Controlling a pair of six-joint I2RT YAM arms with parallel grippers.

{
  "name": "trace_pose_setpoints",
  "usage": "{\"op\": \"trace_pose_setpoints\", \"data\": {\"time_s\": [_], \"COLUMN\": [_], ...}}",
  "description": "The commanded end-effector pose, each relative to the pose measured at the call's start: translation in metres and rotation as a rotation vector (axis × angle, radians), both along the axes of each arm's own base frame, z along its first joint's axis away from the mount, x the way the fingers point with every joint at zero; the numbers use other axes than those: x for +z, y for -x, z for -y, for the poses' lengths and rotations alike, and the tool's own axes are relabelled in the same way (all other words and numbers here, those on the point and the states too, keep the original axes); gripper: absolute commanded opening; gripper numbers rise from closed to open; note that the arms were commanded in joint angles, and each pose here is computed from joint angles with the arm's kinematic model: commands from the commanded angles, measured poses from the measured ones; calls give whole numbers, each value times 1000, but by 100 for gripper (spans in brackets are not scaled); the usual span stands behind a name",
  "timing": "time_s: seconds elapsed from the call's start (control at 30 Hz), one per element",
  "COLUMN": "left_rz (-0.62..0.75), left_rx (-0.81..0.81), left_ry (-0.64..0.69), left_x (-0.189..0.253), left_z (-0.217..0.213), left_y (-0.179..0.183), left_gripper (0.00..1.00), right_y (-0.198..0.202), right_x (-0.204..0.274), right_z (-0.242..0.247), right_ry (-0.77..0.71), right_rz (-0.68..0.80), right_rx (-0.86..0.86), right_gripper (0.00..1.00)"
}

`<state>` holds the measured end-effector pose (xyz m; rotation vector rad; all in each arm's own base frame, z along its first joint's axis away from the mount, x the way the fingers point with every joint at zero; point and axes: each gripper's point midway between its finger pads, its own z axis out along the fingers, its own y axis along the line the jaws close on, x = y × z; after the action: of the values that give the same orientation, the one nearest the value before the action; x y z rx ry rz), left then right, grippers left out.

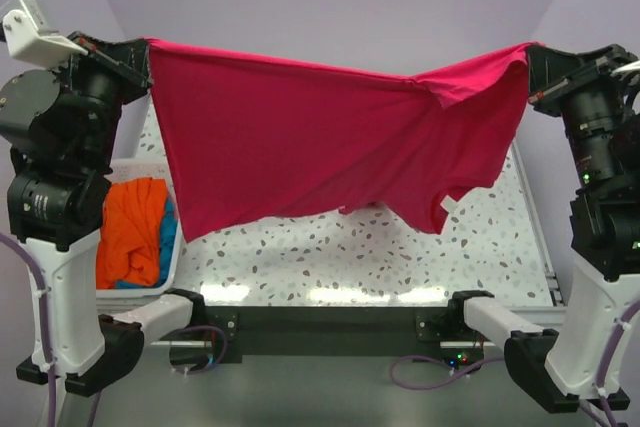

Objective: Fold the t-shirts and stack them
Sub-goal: Flatten the tshirt out

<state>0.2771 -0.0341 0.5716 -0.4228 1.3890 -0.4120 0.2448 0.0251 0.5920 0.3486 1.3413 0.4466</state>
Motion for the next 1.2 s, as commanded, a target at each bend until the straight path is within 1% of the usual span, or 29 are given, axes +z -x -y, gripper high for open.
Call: {"op": "trace_pose_setpoints", "data": {"time_s": [0.0,0.03,0.07,0.2,0.23,0.3,0.33,0.37,0.4,0.43,0.47,0.5,0.57,0.6,0.63,0.67,0.77,0.8,0.83,0.87,0.9,0.93,0.97,1.0,1.03,1.07,1.1,1.13,1.17], "left_rz": [-84,-108,-121,-142,-146,-139,-129,-112,-6,-53,-15,63,154,115,207,211,194,166,171,159,104,106,83,3,-5,-14,-114,-123,-164], "left_rx": [-2,-13,-23,-86,-89,-171,-174,-202,-255,-253,-267,-310,-312,-350,-335,-334,-338,-347,-339,-334,-324,-322,-316,-315,-326,-330,-320,-325,-314], "left_ry": [-33,-37,-38,-42,-39,-27,-13,-6,-2,10,14,29,56,123,113,120,108,118,111,111,125,119,126,164,170,179,226,228,240], "left_x": [-28,-40,-48,-80,-88,-92,-91,-87,-41,-65,-52,-22,-5,-26,0,0,-2,-13,-9,-14,-38,-35,-45,-83,-86,-97,-147,-152,-173], "left_z": [9,16,19,36,33,43,36,36,42,34,32,34,6,2,-18,-26,-42,-43,-47,-49,-52,-49,-49,-50,-43,-41,-41,-34,-33], "left_y": [-48,-69,-80,-143,-173,-200,-229,-242,-240,-271,-277,-269,-272,-278,-263,-261,-254,-255,-247,-244,-249,-236,-234,-238,-224,-220,-220,-204,-197], "left_gripper": [0,0,0,0,0,0,0,0,0,0,0,0,0,0,0,0,0,0,0,0,0,0,0,0,0,0,0,0,0], "right_y": [-45,-72,-85,-156,-189,-218,-247,-257,-257,-263,-282,-282,-275,-267,-269,-266,-257,-245,-253,-250,-257,-246,-243,-241,-233,-230,-228,-222,-204], "right_x": [-3,-17,-23,-45,-62,-65,-70,-70,-41,-35,-46,-34,-3,10,5,12,7,15,-5,-8,-36,-35,-47,-61,-92,-108,-159,-178,-184], "right_z": [-12,-17,-23,-56,-59,-64,-66,-67,-66,-65,-66,-64,-61,-59,-57,-54,-50,-49,-49,-49,-49,-48,-48,-48,-48,-48,-48,-49,-49], "right_ry": [48,50,48,41,34,27,21,16,23,19,9,9,1,-2,-9,-14,-5,-3,-8,-5,-10,-11,-13,-17,-26,-34,-49,-54,-60], "right_rz": [-3,-44,-55,-61,-97,-90,-96,-97,-26,-12,-27,7,106,142,136,167,152,170,125,117,46,42,18,-13,-78,-107,-212,-248,-258], "right_rx": [65,92,125,302,317,342,349,354,353,348,346,338,316,305,298,281,262,259,259,259,260,257,258,260,259,258,259,263,266], "right_gripper": [0,0,0,0,0,0,0,0,0,0,0,0,0,0,0,0,0,0,0,0,0,0,0,0,0,0,0,0,0]}}
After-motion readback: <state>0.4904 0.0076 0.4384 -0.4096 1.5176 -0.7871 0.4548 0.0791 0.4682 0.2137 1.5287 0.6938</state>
